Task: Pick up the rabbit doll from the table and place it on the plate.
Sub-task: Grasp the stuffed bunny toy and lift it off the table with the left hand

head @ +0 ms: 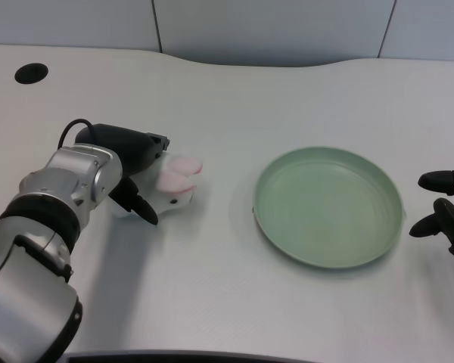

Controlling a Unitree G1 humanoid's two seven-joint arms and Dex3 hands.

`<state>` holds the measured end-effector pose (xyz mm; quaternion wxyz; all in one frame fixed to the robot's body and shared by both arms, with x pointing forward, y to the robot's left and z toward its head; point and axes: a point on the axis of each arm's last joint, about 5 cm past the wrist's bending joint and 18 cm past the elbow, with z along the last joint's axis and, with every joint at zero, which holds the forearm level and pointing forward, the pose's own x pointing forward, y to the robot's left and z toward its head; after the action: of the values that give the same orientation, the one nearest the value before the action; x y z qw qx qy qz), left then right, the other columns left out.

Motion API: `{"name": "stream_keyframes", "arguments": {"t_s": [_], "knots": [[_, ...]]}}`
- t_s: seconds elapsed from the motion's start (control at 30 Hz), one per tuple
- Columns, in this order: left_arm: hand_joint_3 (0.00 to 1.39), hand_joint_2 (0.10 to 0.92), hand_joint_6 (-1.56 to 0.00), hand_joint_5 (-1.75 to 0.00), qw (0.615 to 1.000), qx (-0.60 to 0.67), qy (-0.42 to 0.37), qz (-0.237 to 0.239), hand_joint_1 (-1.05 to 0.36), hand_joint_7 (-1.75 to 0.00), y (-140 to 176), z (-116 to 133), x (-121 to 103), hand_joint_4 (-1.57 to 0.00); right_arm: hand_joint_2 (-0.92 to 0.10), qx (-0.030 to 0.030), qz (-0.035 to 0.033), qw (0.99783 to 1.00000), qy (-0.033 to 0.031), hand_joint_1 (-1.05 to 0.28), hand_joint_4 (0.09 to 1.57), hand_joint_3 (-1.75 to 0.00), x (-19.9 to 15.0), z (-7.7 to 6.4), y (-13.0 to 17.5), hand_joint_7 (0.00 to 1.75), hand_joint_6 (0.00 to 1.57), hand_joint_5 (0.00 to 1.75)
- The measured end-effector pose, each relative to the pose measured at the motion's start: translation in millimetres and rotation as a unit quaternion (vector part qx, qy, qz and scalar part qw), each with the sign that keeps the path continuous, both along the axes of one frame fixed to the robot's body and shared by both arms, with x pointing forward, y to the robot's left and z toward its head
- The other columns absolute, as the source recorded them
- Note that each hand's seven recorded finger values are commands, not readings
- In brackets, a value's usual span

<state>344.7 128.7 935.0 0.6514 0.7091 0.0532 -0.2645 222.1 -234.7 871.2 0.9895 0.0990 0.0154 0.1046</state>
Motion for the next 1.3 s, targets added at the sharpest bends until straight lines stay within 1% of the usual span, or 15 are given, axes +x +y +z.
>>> {"name": "stream_keyframes", "arguments": {"t_s": [0.23, 0.27, 0.3, 0.33, 0.4, 0.47, 0.57, 0.6, 0.67, 0.77, 0.8, 0.93, 1.0, 1.2, 1.3], "knots": [[0.0, 0.733, -0.51, -0.17, 0.998, 0.038, -0.036, -0.024, -0.74, -0.1, -6, -6, -3, -0.4, -0.92, 0.0058, 0.0065, 0.99996, 0.0017, -0.29, 0.31, -0.55, -4.2, -2.7, -1.3, 1.07, 0.31, 1.54], [0.0, 0.734, -0.58, -0.3, 0.997, 0.044, -0.046, -0.032, -0.67, -0.14, -6, -7, -3, -0.41, -0.92, 0.007, 0.007, 0.99995, 0.002, -0.31, 0.3, -0.55, -4.9, -3.3, -1.6, 1.07, 0.31, 1.53], [0.0, 0.733, -0.61, -0.73, 0.997, 0.047, -0.056, -0.039, -0.62, -0.26, -7, -8, -4, -0.3, -0.92, 0.0098, 0.0063, 0.99993, 0.0016, -0.32, 0.3, -0.55, -6.1, -3.7, -2.0, 1.07, 0.3, 1.53], [0.0, 0.731, -0.56, -0.95, 0.996, 0.049, -0.065, -0.047, -0.59, -0.42, -7, -9, -5, -0.23, -0.92, 0.0107, 0.0055, 0.99993, 0.0008, -0.32, 0.3, -0.55, -7.3, -3.8, -2.4, 1.07, 0.3, 1.53], [0.0, 0.726, -0.36, -1.34, 0.994, 0.047, -0.077, -0.056, -0.51, -1.01, -8, -12, -6, -0.17, -0.92, 0.0106, 0.0034, 0.99994, -0.0013, -0.33, 0.3, -0.55, -10.5, -3.6, -3.5, 1.08, 0.3, 1.53], [0.0, 0.729, -0.29, -1.47, 0.993, 0.048, -0.085, -0.065, -0.47, -1.22, -9, -13, -7, -0.18, -0.92, 0.0129, 0.0019, 0.99991, -0.0024, -0.33, 0.3, -0.56, -13.5, -4.1, -4.6, 1.08, 0.3, 1.54], [0.0, 0.736, -0.26, -1.55, 0.992, 0.05, -0.091, -0.075, -0.43, -1.34, -9, -14, -8, -0.18, -0.92, 0.0168, 0.0019, 0.99985, -0.0036, -0.33, 0.3, -0.56, -15.1, -3.8, -5.2, 1.09, 0.3, 1.54], [0.01, 0.762, -0.33, -1.56, 0.991, 0.05, -0.095, -0.078, -0.35, -1.33, -9, -15, -8, -0.31, -0.92, 0.0178, 0.002, 0.99984, -0.0028, -0.33, 0.29, -0.55, -15.4, -3.6, -5.2, 1.08, 0.29, 1.54], [0.01, 0.78, -0.53, -1.53, 0.986, 0.051, -0.129, -0.097, -0.32, -1.12, -10, -17, -9, -0.5, -0.92, 0.0174, 0.002, 0.99984, -0.0023, -0.34, 0.29, -0.55, -16.4, -3.5, -5.4, 1.08, 0.28, 1.54], [0.01, 0.813, -0.74, -1.72, 0.976, 0.048, -0.179, -0.119, -0.31, -0.83, -10, -18, -10, -0.73, -0.92, 0.0162, 0.0022, 0.99986, -0.0033, -0.34, 0.3, -0.54, -17.5, -3.0, -5.5, 1.08, 0.28, 1.53], [0.0, 0.813, -0.85, -1.74, 0.974, 0.046, -0.184, -0.12, -0.3, -0.62, -10, -18, -10, -0.83, -0.92, 0.0159, 0.0025, 0.99986, -0.0038, -0.34, 0.3, -0.54, -17.8, -2.7, -5.5, 1.09, 0.28, 1.53], [0.01, 0.827, -0.99, -1.75, 0.975, 0.047, -0.184, -0.119, -0.26, -0.45, -9, -18, -10, -0.87, -0.92, 0.0156, 0.0033, 0.99986, -0.0047, -0.32, 0.3, -0.55, -18.0, -1.5, -5.4, 1.09, 0.27, 1.53], [0.01, 0.875, -0.79, -1.75, 0.976, 0.037, -0.185, -0.111, -0.21, -0.97, -8, -17, -9, -0.83, -0.92, 0.0163, 0.0033, 0.99986, -0.0024, -0.33, 0.29, -0.55, -18.0, -1.7, -5.3, 1.1, 0.28, 1.53], [0.01, 0.889, -0.76, -1.75, 0.978, -0.022, -0.199, -0.059, -0.22, -1.13, -2, -11, -6, -0.81, -0.92, 0.0178, 0.0035, 0.99984, 0.0005, -0.32, 0.31, -0.55, -17.6, -2.5, -5.1, 1.11, 0.28, 1.54], [0.02, 0.903, -0.65, -1.75, 0.975, -0.069, -0.21, -0.03, -0.19, -1.52, -5, -4, -3, -0.81, -0.92, 0.0193, 0.0047, 0.9998, 0.0013, -0.32, 0.3, -0.54, -15.7, -2.1, -4.8, 1.11, 0.27, 1.53]]}}
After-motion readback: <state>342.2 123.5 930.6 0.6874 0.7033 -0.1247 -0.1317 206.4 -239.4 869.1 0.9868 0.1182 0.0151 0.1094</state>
